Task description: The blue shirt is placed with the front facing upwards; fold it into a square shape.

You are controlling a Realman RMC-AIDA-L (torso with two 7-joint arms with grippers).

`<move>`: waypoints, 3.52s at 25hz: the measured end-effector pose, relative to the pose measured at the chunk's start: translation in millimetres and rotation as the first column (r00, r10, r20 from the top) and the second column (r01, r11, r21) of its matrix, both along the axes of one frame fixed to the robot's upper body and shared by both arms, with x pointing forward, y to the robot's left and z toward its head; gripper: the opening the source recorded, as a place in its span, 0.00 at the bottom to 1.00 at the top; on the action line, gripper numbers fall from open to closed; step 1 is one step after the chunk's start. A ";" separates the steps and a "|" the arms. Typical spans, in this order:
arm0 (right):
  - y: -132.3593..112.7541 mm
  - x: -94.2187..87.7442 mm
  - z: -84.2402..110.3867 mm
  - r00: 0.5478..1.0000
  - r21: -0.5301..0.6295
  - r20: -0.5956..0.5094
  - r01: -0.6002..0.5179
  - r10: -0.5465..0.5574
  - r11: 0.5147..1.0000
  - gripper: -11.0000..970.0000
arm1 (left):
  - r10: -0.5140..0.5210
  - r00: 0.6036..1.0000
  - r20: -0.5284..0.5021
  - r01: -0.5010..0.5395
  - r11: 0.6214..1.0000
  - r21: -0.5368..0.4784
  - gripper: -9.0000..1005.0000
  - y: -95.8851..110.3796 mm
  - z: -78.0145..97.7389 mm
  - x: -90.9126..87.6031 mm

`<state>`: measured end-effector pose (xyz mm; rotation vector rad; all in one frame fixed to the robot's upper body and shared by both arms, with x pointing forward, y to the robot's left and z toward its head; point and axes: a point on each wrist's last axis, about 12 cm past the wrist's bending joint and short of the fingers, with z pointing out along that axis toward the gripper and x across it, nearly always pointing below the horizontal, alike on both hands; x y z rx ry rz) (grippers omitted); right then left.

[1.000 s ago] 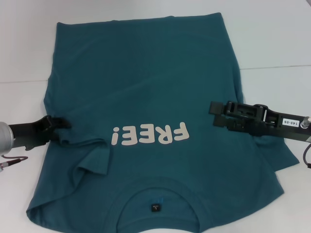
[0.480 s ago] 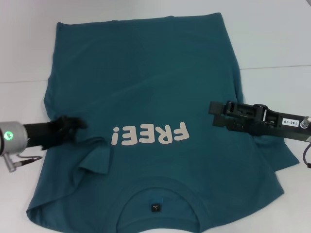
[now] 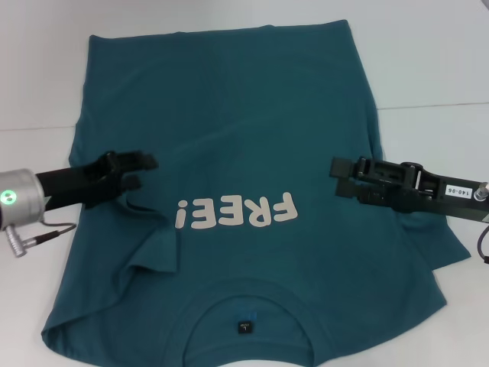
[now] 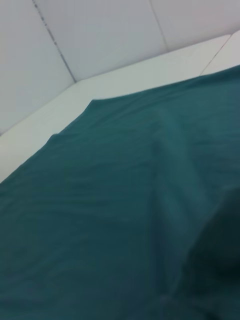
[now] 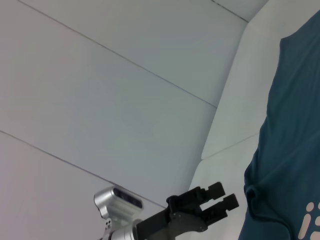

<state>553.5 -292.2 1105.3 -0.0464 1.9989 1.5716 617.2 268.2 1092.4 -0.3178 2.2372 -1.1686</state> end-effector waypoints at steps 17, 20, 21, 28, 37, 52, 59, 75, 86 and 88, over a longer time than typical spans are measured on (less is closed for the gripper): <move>0.6 1.2 0.6 1.000 -0.001 0.002 0.001 -0.001 1.000 0.97 | 0.138 0.988 -0.063 -0.129 0.984 0.125 0.55 9.5 -27.0 -1.7; 0.2 0.7 0.1 1.000 -0.001 0.000 0.002 -0.002 1.000 0.97 | 0.131 0.990 -0.058 -0.122 0.984 0.131 0.55 0.3 -28.3 1.1; 0.0 0.5 -0.1 1.000 0.000 -0.001 0.003 -0.003 1.000 0.97 | 0.126 0.991 -0.052 -0.118 0.984 0.132 0.55 -3.1 -27.5 2.6; -0.2 0.2 -0.3 1.000 0.000 -0.002 0.004 -0.004 1.000 0.97 | 0.073 0.997 -0.018 -0.070 0.989 0.129 0.55 -29.4 -18.7 13.9; -0.1 0.2 -0.2 1.000 0.000 -0.002 0.003 -0.003 1.000 0.97 | 0.001 1.000 -0.026 0.001 0.996 0.084 0.55 -12.8 -15.2 -0.9; -4.7 -0.1 1.8 1.000 -0.025 0.012 -0.009 0.010 1.000 0.97 | -0.258 0.939 0.229 0.234 0.964 0.126 0.59 49.2 -18.9 -89.6; -4.9 -0.3 1.9 1.000 -0.025 0.012 -0.011 0.011 1.000 0.97 | -0.361 0.856 0.371 0.292 0.929 0.229 0.63 42.6 -31.2 -123.7; -50.2 -3.0 13.6 0.999 -0.115 0.035 0.041 -0.037 0.993 0.97 | -0.309 0.870 0.384 0.319 0.947 0.040 0.82 34.7 -28.4 -133.7; -109.2 -6.2 47.6 0.981 -0.301 -0.009 0.180 -0.192 0.936 0.97 | -0.260 0.862 0.435 0.310 0.950 -0.047 0.82 30.4 -21.9 -133.4; -113.8 -4.9 47.2 0.975 -0.331 -0.033 0.197 -0.221 0.923 0.97 | -0.256 0.862 0.437 0.308 0.950 -0.050 0.82 30.5 -21.4 -133.2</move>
